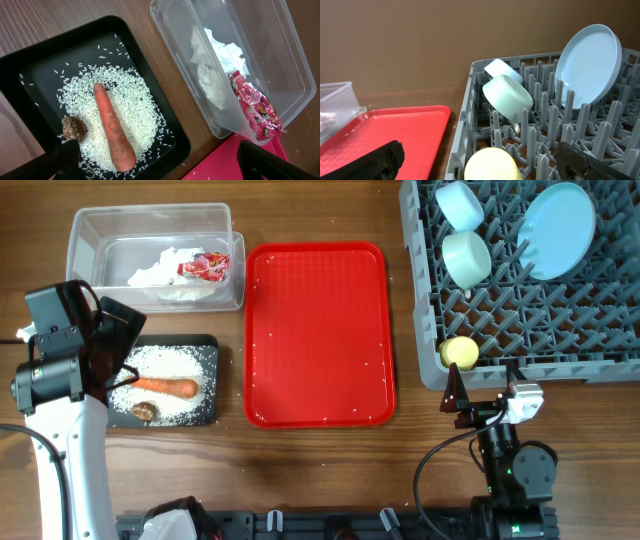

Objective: Sort waste into correct bins and load items into the dishwasher rack

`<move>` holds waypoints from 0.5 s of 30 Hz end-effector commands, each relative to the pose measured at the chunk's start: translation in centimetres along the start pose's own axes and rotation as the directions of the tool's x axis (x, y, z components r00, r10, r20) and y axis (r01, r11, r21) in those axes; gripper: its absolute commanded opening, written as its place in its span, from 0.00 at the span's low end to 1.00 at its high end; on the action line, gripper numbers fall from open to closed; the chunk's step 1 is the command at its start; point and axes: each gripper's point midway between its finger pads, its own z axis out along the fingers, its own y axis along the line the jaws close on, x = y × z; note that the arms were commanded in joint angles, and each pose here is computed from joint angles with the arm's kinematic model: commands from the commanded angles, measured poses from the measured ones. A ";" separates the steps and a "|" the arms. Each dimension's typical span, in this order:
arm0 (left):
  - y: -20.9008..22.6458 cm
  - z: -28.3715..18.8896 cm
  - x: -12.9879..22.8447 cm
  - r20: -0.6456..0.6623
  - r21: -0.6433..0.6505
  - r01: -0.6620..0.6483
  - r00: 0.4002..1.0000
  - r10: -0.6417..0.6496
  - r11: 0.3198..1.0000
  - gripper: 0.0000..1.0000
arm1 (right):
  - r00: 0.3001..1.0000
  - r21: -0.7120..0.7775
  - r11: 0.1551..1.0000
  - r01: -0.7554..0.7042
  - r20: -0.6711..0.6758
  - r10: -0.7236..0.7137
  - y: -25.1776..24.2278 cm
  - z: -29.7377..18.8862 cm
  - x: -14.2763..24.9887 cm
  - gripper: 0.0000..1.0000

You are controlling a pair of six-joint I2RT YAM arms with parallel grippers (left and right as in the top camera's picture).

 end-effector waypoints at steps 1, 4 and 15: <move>0.0 -0.2 -0.6 0.023 -0.005 -0.014 1.000 0.015 1.000 1.00 | 1.000 -0.020 1.000 -0.017 0.000 0.017 0.3 0.0 0.0 1.00; 0.0 -0.2 -0.6 0.023 -0.005 -0.014 1.000 0.015 1.000 1.00 | 1.000 -0.020 1.000 -0.017 0.000 0.017 0.3 0.0 0.0 1.00; -2.2 -2.1 0.6 0.099 0.142 -0.065 0.994 0.051 0.988 1.00 | 1.000 -0.020 1.000 -0.017 0.000 0.017 0.3 0.0 0.0 1.00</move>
